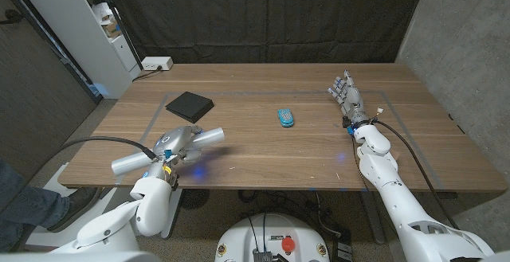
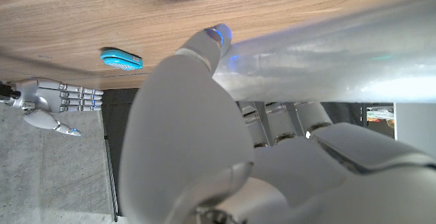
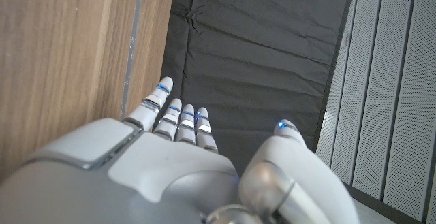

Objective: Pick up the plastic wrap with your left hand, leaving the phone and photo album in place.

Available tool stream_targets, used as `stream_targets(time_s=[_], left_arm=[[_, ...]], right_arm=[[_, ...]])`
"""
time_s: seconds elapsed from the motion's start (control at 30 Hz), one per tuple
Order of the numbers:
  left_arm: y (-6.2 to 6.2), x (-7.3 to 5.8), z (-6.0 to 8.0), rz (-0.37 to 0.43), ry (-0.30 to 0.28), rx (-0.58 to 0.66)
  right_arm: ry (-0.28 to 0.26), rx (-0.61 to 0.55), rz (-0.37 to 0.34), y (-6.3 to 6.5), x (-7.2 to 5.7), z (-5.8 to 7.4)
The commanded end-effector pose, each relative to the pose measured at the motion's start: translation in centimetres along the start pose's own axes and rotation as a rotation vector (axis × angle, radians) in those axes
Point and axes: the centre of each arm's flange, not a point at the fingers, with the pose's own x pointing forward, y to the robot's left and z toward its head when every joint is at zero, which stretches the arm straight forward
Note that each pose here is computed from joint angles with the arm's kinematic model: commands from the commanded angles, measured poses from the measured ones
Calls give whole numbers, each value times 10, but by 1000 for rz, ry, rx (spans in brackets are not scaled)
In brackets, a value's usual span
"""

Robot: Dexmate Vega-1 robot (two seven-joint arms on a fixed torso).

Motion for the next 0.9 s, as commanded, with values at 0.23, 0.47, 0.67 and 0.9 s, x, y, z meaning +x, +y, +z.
stream_targets(time_s=[0.23,0.47,0.67,0.9], left_arm=[[20,-1,9,28,-23,21],[26,0,10,31,-26,16],[38,-2,12,58,-31,21],[48,-1,16,75,-45,27]], right_arm=[[-2,5,3,-1,5,0],[-5,2,-1,-3,5,3],[-6,-3,-7,-5,4,5],[-7,-3,-5,-4,6,5]])
